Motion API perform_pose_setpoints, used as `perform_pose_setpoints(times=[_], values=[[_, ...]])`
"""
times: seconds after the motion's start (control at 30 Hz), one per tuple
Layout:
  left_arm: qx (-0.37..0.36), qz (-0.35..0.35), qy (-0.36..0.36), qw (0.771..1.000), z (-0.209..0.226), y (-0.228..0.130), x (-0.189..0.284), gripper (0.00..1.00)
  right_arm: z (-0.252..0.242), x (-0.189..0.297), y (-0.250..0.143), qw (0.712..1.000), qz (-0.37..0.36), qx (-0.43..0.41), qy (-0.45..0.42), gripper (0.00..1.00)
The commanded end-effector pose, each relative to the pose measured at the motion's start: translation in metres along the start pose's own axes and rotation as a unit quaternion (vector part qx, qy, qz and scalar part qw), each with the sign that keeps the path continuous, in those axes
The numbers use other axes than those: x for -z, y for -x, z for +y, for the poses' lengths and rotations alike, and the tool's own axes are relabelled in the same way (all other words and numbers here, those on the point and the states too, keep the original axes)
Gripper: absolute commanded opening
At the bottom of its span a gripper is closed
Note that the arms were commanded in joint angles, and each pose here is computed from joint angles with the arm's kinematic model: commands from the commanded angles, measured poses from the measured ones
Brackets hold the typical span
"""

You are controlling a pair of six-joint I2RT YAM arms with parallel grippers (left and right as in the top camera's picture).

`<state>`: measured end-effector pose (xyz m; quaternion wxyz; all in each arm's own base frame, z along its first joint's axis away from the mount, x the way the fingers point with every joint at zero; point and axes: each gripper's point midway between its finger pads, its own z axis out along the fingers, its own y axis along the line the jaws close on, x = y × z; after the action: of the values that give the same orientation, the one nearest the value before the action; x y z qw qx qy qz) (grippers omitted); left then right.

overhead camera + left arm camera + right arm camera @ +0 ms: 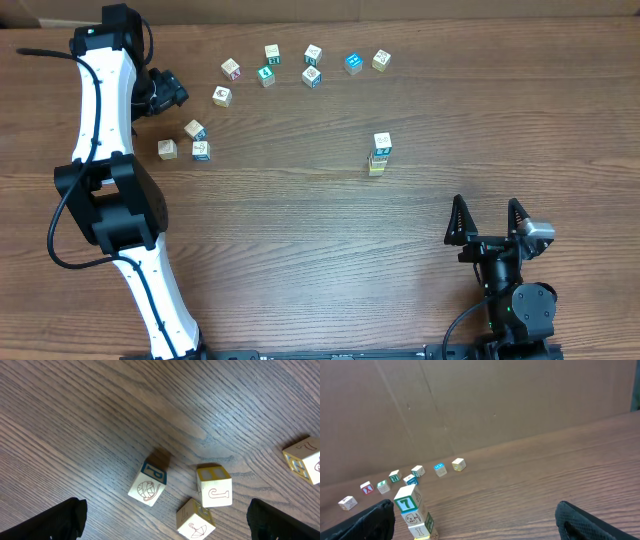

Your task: Form a tower

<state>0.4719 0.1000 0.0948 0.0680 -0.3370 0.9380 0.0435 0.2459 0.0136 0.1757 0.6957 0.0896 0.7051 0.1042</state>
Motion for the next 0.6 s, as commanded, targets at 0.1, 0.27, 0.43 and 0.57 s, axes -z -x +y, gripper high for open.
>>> perform_pose_setpoints(times=[0.1, 0.27, 0.43, 0.57], values=[[-0.014, -0.004, 0.0, 1.0, -0.0041, 0.0019, 0.0002, 1.0, -0.0013, -0.0001, -0.0016, 1.0, -0.002, -0.001, -0.001, 1.0], [-0.014, -0.004, 0.0, 1.0, -0.0039, 0.002, 0.0002, 0.99, -0.0013, -0.0001, -0.0016, 1.0, -0.002, -0.001, -0.001, 1.0], [-0.014, -0.004, 0.0, 1.0, -0.0039, 0.002, 0.0002, 1.0, -0.0013, -0.0001, -0.0012, 1.0, -0.003, -0.001, -0.001, 1.0], [-0.014, -0.004, 0.0, 1.0, -0.004, 0.002, 0.0002, 1.0, -0.0019, -0.0001, -0.0022, 1.0, -0.001, 0.004, -0.002, 1.0]])
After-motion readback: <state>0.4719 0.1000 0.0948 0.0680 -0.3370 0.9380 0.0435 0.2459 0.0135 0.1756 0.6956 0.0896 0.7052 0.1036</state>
